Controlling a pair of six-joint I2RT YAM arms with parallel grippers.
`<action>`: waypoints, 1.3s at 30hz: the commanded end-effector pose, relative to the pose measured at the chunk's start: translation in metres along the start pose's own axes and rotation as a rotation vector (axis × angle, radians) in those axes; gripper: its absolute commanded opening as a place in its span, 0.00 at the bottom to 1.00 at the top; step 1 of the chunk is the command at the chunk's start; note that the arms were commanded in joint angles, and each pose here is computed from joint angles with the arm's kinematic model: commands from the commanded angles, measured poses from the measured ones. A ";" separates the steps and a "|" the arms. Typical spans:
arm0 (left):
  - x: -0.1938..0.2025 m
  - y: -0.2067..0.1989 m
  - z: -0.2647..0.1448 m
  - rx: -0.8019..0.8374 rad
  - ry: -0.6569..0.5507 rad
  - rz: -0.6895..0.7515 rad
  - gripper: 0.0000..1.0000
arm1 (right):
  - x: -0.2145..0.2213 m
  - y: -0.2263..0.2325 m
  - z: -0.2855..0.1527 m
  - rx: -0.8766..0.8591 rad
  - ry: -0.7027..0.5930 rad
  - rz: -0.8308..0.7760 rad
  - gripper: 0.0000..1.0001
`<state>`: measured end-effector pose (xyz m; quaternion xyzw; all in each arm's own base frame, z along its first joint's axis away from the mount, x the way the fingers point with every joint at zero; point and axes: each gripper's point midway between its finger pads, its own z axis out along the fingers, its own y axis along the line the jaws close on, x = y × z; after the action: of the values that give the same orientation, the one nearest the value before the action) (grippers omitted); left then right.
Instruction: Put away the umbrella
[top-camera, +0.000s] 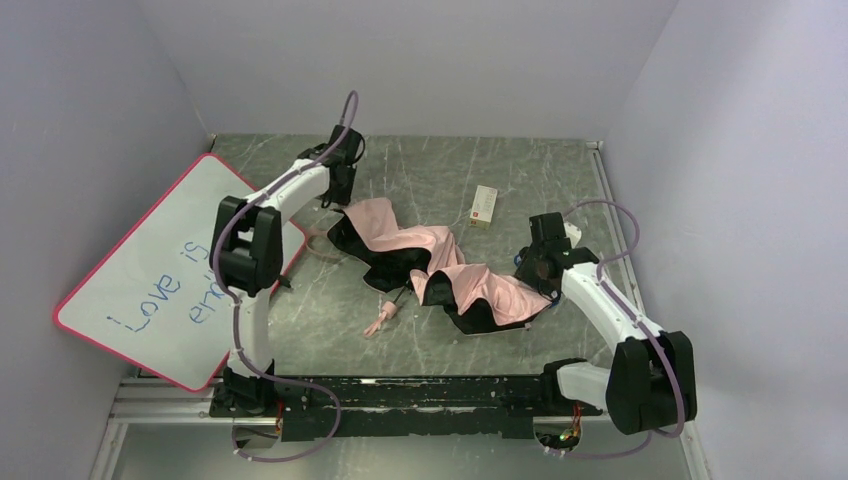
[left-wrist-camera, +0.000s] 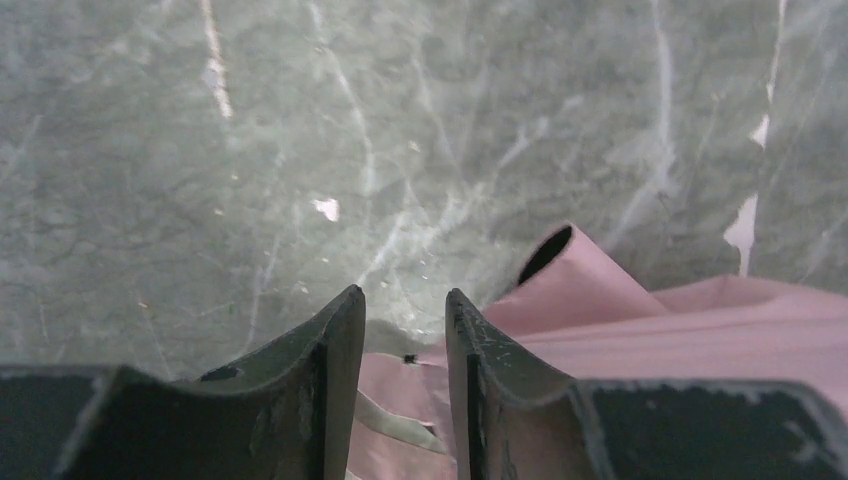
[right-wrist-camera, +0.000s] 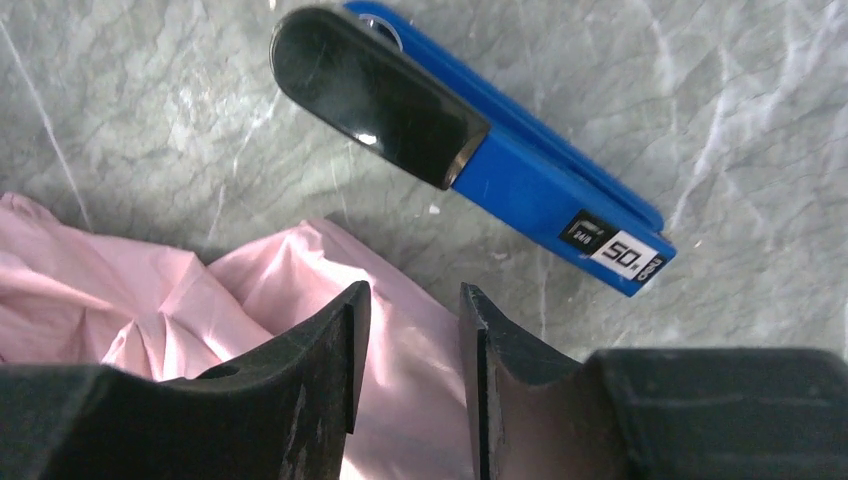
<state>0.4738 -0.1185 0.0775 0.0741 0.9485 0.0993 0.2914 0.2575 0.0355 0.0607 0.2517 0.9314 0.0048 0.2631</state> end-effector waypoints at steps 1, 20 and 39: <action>0.019 -0.036 -0.002 0.027 0.025 0.120 0.40 | 0.017 0.004 -0.002 -0.055 0.058 0.021 0.41; 0.120 -0.118 -0.011 0.152 0.188 0.335 0.35 | 0.078 0.035 0.012 -0.192 0.219 0.028 0.40; 0.141 -0.232 -0.102 0.623 0.063 0.356 0.30 | 0.094 0.172 -0.010 -0.554 0.275 0.142 0.39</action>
<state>0.3209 -0.2729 0.0171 0.2893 0.9324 -0.0172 0.2161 0.2351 0.2015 0.0217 0.2044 0.9326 0.2458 0.1675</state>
